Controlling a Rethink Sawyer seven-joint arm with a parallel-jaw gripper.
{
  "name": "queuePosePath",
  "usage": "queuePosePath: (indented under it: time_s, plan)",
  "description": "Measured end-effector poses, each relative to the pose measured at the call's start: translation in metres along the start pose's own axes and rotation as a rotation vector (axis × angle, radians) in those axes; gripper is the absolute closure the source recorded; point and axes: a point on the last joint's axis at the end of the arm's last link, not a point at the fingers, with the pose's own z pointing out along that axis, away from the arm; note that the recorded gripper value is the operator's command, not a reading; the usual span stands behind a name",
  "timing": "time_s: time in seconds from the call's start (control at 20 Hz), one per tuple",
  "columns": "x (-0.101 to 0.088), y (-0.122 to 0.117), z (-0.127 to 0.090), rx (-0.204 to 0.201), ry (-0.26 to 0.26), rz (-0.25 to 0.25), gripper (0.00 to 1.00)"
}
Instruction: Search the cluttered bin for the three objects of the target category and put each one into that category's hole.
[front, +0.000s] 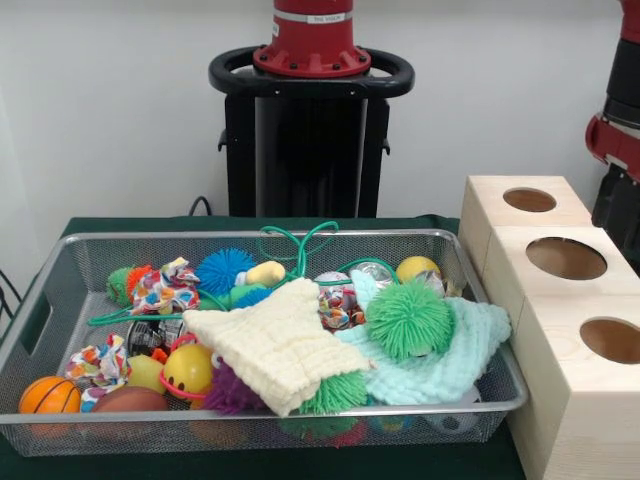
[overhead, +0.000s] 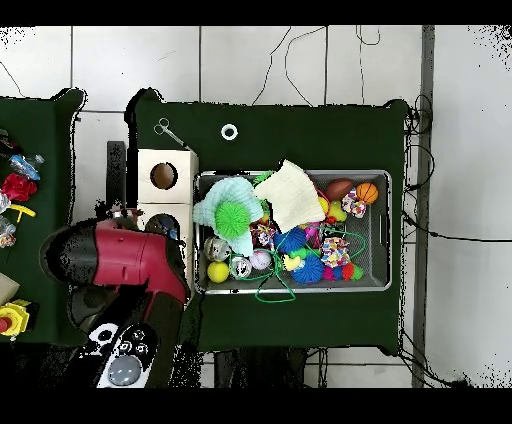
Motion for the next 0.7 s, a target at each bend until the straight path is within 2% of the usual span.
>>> queuePosePath:
  time_s: [0.35, 0.7]
  plan:
    - [-0.005, 0.002, -0.011, 0.029, 0.002, -0.026, 0.00]
    - [-0.035, 0.007, -0.032, 0.006, -0.016, -0.025, 0.00]
